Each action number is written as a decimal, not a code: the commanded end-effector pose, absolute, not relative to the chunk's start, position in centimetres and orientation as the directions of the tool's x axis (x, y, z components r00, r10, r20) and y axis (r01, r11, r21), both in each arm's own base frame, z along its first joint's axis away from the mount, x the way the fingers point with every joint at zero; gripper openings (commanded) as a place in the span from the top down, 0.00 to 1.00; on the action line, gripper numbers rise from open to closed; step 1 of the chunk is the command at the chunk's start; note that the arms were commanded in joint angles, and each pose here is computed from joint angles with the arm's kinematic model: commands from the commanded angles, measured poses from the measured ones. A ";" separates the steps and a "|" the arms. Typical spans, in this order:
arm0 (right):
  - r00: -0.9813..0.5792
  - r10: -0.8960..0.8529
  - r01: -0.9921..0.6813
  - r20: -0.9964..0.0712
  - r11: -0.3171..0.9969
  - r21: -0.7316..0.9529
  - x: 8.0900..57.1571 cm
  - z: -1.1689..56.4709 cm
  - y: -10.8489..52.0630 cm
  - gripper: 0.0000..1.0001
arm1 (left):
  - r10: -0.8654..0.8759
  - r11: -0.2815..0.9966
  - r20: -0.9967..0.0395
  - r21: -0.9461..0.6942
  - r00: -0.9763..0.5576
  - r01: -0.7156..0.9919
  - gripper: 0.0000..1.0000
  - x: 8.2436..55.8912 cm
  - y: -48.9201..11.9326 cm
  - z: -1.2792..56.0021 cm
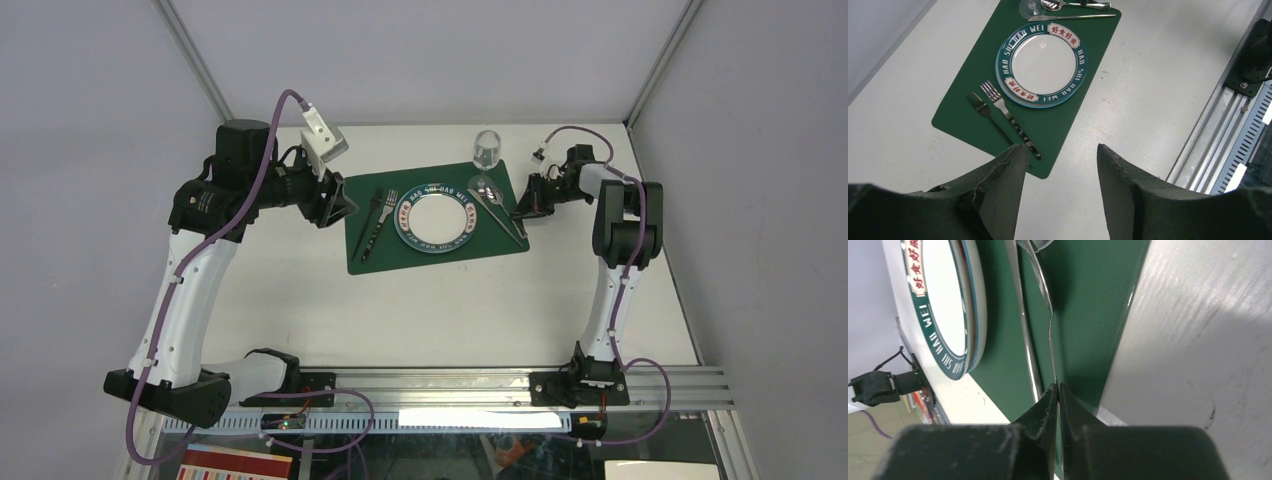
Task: Set the dinner table for one person
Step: Adjust the spoon with the napkin, then adjust the napkin at the center of the board.
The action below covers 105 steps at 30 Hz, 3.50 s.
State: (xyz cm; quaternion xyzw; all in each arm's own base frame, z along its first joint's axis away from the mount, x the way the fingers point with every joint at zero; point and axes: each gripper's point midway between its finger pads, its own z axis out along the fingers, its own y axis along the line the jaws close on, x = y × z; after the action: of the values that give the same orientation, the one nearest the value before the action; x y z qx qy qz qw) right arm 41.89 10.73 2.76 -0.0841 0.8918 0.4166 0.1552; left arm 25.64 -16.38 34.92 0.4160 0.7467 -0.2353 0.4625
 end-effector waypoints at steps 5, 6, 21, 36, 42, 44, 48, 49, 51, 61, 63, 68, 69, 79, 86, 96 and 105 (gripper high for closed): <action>-0.885 -0.002 -0.321 -0.466 0.727 0.607 44.0 4.4 9.9 0.66 | 0.381 0.524 -0.912 0.078 -0.152 0.848 0.45 25.7 -16.6 36.7; -0.878 -0.002 -0.332 -0.479 0.724 0.605 44.0 4.8 10.0 0.64 | 0.380 0.522 -0.913 0.077 -0.151 0.849 0.45 25.7 -16.6 36.7; -0.762 -0.061 -0.441 -0.645 0.778 0.448 42.7 12.5 8.6 0.60 | 0.386 0.695 -0.901 0.143 -0.197 0.704 0.60 29.0 -13.9 35.9; -0.799 -0.133 -0.364 -0.586 0.883 0.296 39.5 5.9 5.0 1.00 | 0.372 0.788 -0.798 0.002 -0.473 0.616 1.00 40.5 -14.9 20.4; -0.789 -0.105 -0.361 -0.606 0.877 0.318 41.4 6.7 5.4 1.00 | 0.268 0.868 -0.820 -0.022 -0.506 0.497 1.00 45.9 -12.6 19.7; -0.790 -0.099 -0.361 -0.605 0.873 0.328 42.0 6.8 5.6 1.00 | 0.252 0.877 -0.813 -0.038 -0.525 0.480 1.00 47.0 -12.5 18.8; -0.792 -0.099 -0.364 -0.603 0.868 0.337 43.5 6.8 5.8 1.00 | 0.246 0.892 -0.789 -0.042 -0.562 0.450 1.00 48.9 -12.1 16.5; -0.793 -0.099 -0.366 -0.602 0.867 0.339 43.9 6.8 5.9 1.00 | 0.247 0.890 -0.785 -0.047 -0.568 0.453 1.00 49.3 -12.3 16.0; -0.793 -0.100 -0.369 -0.601 0.863 0.344 44.6 6.9 6.0 1.00 | 0.246 0.880 -0.778 -0.071 -0.579 0.469 1.00 49.7 -12.7 15.1; -0.781 -0.121 -0.416 -0.612 0.832 0.367 46.0 6.7 8.6 1.00 | 0.226 0.879 -0.747 -0.121 -0.626 0.461 1.00 50.1 -13.3 11.5; -0.782 -0.122 -0.423 -0.612 0.825 0.375 46.1 6.7 9.2 1.00 | 0.226 0.877 -0.739 -0.130 -0.635 0.463 1.00 50.0 -13.4 10.9; -0.781 -0.137 -0.435 -0.609 0.820 0.373 46.3 6.2 10.5 1.00 | 0.217 0.876 -0.715 -0.158 -0.665 0.456 1.00 49.8 -13.6 9.2; -0.779 -0.143 -0.438 -0.610 0.820 0.368 46.4 6.2 10.7 1.00 | 0.215 0.873 -0.714 -0.165 -0.667 0.458 1.00 49.8 -13.7 9.1; -0.790 -0.147 -0.425 -0.596 0.831 0.359 47.2 5.0 10.8 1.00 | 0.209 0.871 -0.684 -0.195 -0.699 0.451 1.00 50.2 -14.1 6.7; -0.807 -0.150 -0.407 -0.572 0.843 0.352 47.4 3.5 10.7 1.00 | 0.214 0.870 -0.654 -0.210 -0.726 0.446 1.00 50.4 -14.3 4.4; -0.833 -0.177 -0.398 -0.525 0.850 0.345 44.7 1.6 10.3 1.00 | 0.212 0.859 -0.627 -0.247 -0.750 0.449 1.00 51.6 -15.2 2.4; -0.849 -0.210 -0.406 -0.485 0.847 0.344 41.4 0.9 10.0 1.00 | 0.204 0.851 -0.635 -0.262 -0.745 0.456 1.00 52.7 -15.8 2.5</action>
State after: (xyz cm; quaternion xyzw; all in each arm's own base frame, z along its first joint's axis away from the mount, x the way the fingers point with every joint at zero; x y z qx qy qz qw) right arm 44.65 10.55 2.34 -0.1578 0.9203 0.2390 0.2665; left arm 51.78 -14.78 2.95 0.1807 0.9166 -0.1910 0.3013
